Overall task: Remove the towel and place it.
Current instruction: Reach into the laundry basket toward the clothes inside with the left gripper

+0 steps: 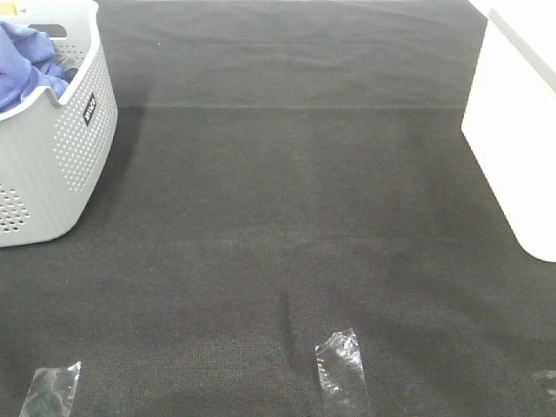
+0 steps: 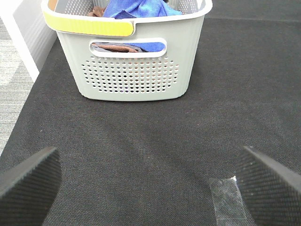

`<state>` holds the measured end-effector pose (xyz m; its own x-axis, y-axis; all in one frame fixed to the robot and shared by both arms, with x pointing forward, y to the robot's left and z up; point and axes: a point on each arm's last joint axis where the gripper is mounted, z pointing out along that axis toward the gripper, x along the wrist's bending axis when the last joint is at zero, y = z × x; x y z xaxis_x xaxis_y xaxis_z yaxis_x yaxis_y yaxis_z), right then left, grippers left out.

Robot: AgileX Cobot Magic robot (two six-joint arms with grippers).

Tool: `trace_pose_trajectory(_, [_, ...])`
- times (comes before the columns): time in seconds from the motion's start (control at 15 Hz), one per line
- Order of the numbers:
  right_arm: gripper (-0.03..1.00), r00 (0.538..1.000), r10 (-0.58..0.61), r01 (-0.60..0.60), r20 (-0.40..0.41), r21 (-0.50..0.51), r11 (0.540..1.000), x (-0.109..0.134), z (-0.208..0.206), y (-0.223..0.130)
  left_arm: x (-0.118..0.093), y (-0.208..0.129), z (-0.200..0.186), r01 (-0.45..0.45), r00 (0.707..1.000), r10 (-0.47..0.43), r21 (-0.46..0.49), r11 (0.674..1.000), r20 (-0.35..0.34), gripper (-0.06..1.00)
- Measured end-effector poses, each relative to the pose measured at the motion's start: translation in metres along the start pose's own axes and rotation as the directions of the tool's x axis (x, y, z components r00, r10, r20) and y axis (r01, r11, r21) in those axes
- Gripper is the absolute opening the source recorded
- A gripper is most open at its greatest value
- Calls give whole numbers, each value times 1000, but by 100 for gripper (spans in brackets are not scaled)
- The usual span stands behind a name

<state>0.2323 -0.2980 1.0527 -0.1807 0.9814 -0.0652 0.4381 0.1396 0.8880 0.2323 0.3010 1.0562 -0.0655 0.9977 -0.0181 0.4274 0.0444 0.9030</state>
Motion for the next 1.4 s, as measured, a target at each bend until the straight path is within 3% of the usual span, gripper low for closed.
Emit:
trace_pose_trajectory(0.2, [76,1000,0,0,0,0,1000,0,0,0,0,0,0,-32,999,32,0,999,0,96])
trace_pose_trajectory(0.33, [76,1000,0,0,0,0,1000,0,0,0,0,11,-6,-110,994,110,53,993,5,96])
trace_pose_trajectory(0.4, [76,1000,0,0,0,0,1000,0,0,0,-1,27,-6,-140,990,139,131,981,16,96])
trace_pose_trajectory(0.6, [76,1000,0,0,0,0,1000,0,0,0,-1,73,2,-271,963,264,236,933,61,96])
trace_pose_trajectory(0.93, [76,1000,0,0,0,0,1000,0,0,0,-5,154,23,-528,849,507,221,820,148,96])
trace_pose_trajectory(1.13, [76,1000,0,0,0,0,1000,0,0,0,-6,192,44,-618,786,593,207,758,175,95])
trace_pose_trajectory(1.27, [76,1000,0,0,0,0,1000,0,0,0,-5,220,70,-645,764,627,202,737,154,95])
trace_pose_trajectory(1.4, [76,1000,0,0,0,0,1000,0,0,0,-3,245,108,-696,716,681,231,680,153,95])
